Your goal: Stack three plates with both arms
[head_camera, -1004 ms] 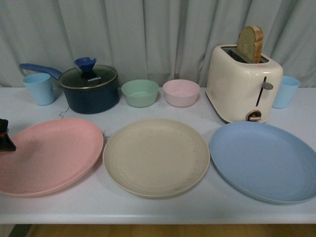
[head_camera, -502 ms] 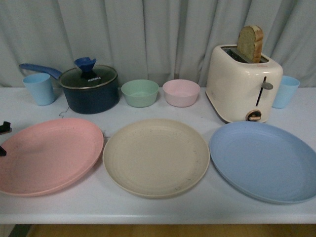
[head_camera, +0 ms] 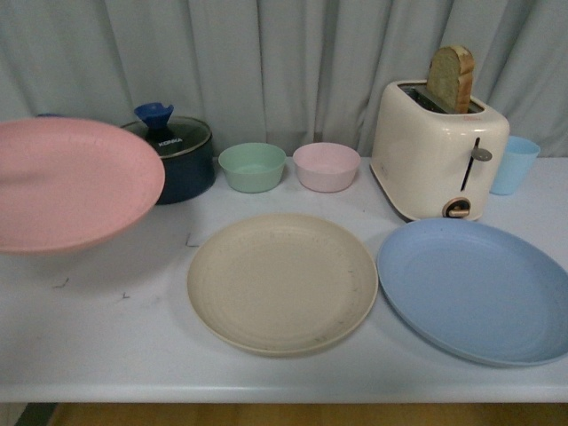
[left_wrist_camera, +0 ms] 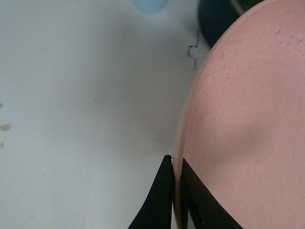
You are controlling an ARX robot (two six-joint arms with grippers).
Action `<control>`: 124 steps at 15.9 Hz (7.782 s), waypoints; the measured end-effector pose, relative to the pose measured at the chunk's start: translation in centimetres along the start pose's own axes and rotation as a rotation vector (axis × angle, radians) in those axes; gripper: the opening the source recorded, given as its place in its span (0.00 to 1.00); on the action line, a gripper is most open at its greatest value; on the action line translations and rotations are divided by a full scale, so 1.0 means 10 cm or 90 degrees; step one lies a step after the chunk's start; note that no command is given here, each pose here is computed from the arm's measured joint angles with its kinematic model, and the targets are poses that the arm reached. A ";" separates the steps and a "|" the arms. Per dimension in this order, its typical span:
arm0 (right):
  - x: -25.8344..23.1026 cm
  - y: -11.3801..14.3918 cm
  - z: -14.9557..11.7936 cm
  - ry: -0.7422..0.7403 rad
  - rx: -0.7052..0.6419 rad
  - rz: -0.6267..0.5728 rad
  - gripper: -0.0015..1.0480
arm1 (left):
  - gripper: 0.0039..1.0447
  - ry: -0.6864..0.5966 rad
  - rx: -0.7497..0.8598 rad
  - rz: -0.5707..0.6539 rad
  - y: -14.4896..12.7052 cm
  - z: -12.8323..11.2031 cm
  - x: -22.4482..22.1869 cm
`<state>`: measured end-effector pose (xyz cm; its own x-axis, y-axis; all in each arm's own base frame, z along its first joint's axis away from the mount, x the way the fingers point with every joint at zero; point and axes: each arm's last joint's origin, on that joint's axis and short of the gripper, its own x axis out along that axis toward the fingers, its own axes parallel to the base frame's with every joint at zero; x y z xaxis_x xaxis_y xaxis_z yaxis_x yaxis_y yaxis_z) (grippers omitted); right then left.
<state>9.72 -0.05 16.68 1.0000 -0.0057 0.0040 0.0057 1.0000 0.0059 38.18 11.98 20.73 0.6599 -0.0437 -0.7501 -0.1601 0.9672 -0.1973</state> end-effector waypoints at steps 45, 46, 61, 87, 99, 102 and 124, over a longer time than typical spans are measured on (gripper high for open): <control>0.00 0.00 0.00 0.000 0.000 0.000 0.94 | 0.12 -0.554 0.150 -0.047 -1.14 -1.46 -0.85; 0.00 0.00 0.00 0.000 0.000 0.000 0.94 | 0.01 -0.539 0.152 -0.047 -1.07 -1.61 -0.87; 0.00 0.00 0.00 0.000 0.000 0.000 0.94 | 0.01 -0.539 0.155 -0.046 -0.69 -2.35 -1.25; 0.00 0.00 0.00 -0.001 0.000 0.000 0.94 | 0.01 -0.543 0.155 -0.046 -0.62 -2.64 -1.52; 1.04 -0.39 0.51 0.329 -0.023 -0.050 0.94 | 0.93 -0.541 0.155 -0.046 -0.62 -2.64 -1.52; 2.60 -0.95 -0.10 0.532 0.053 -0.003 0.94 | 0.94 -0.541 0.155 -0.046 -0.62 -2.64 -1.52; 2.98 -0.51 -1.03 0.623 0.046 -0.042 0.42 | 0.94 -0.541 0.155 -0.046 -0.62 -2.64 -1.52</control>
<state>39.51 -5.28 6.46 0.5592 -0.0221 -0.8287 0.0943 0.9948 0.0371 9.75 0.00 16.65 1.0000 0.0000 0.0002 0.0000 0.9999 -0.0132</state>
